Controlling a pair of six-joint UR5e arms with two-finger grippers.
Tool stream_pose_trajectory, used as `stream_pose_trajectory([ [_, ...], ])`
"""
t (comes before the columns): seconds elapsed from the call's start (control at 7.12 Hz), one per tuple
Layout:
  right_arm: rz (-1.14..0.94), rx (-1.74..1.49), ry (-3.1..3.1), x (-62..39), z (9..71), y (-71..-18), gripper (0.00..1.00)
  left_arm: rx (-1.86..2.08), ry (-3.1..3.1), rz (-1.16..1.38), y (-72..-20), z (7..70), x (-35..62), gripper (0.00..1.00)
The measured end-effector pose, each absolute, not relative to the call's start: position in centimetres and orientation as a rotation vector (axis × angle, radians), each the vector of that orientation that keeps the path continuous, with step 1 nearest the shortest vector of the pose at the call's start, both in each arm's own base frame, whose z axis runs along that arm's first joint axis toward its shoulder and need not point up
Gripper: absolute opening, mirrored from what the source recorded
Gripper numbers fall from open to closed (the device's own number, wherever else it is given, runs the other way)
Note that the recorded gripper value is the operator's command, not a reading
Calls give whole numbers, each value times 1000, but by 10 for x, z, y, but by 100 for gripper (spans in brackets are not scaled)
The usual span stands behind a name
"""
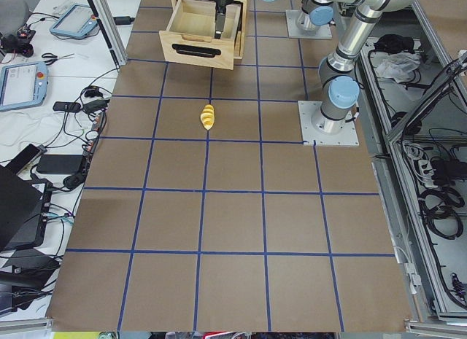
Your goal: Open upper drawer
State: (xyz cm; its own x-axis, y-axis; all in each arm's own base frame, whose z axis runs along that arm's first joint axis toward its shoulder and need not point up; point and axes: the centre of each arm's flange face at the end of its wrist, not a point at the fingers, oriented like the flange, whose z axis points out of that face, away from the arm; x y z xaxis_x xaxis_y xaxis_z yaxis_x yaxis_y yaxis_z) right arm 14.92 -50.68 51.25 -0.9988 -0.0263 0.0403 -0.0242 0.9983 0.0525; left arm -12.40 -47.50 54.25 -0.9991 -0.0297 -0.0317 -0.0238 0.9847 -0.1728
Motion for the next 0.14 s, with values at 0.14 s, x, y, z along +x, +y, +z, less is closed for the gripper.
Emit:
stream_pose_trajectory([
  [0.14, -81, 40, -3099, 149, 512, -507, 100, -41, 3096, -263, -474, 543, -124, 100],
])
